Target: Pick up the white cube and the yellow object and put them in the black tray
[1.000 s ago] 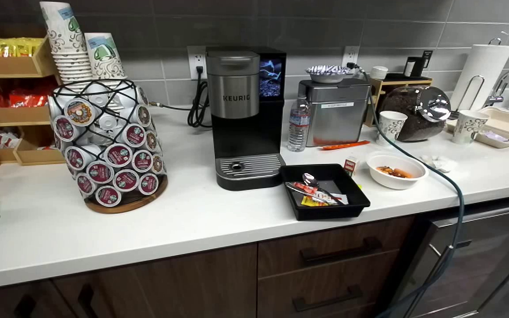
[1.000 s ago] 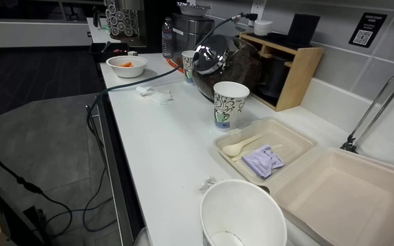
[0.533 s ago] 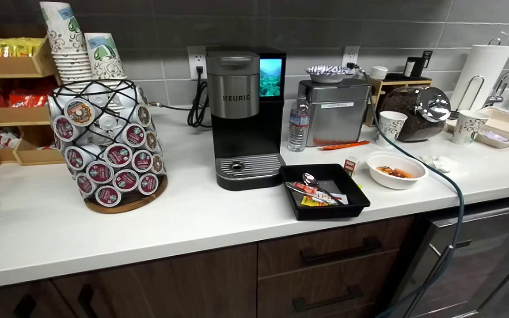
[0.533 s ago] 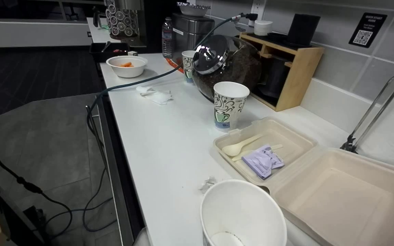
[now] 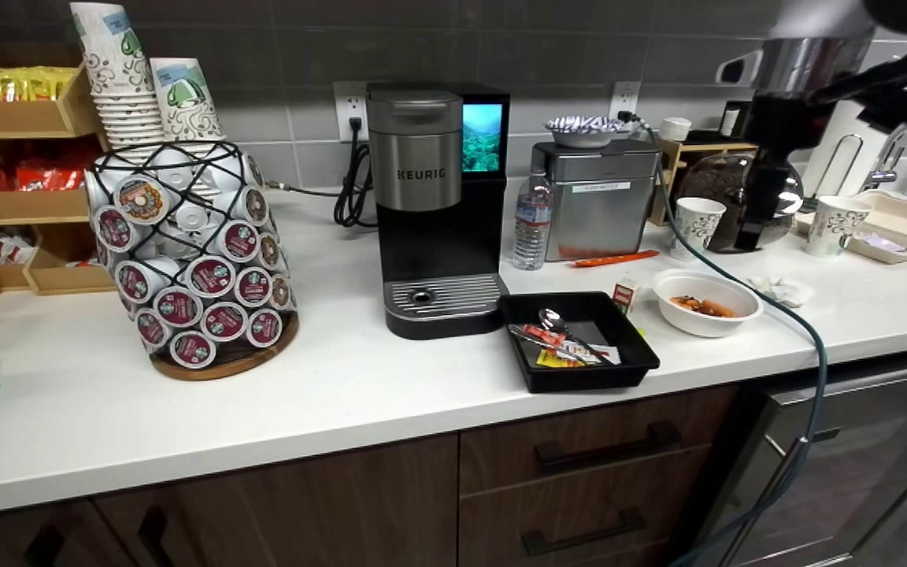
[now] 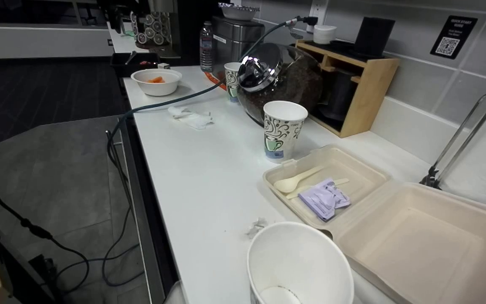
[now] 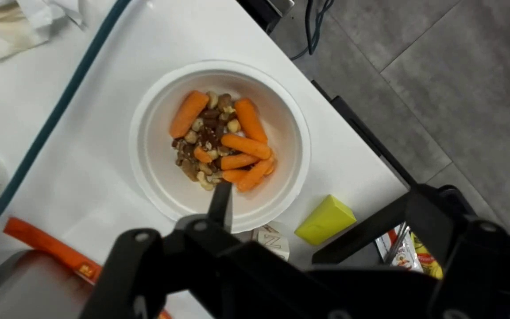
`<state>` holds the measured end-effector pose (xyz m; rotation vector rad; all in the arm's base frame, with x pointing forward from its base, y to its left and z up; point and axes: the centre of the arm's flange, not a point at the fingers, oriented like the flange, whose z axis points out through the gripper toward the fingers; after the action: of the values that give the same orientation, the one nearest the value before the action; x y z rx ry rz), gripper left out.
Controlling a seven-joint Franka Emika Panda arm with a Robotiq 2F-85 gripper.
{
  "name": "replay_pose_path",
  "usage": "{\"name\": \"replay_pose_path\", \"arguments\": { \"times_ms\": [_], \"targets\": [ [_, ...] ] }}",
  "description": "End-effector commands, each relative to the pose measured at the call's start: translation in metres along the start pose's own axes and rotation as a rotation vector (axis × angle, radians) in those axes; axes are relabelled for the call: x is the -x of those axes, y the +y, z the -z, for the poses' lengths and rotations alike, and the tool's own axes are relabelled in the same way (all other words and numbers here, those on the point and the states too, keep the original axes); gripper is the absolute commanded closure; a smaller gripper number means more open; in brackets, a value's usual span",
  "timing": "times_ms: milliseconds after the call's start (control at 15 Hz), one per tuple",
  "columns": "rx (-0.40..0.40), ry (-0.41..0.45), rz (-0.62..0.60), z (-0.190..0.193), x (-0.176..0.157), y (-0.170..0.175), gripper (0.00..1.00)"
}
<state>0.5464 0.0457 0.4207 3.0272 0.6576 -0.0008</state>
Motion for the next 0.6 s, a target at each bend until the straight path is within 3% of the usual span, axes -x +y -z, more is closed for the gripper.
{"name": "replay_pose_path", "arguments": {
  "times_ms": [0,400,533],
  "targets": [
    [-0.064,-0.045,0.033,-0.046,-0.069,0.002,0.00],
    [-0.017,-0.056,0.050,-0.073,-0.103,0.005,0.00],
    [-0.027,-0.069,0.084,-0.064,-0.101,0.010,0.00]
  ]
}}
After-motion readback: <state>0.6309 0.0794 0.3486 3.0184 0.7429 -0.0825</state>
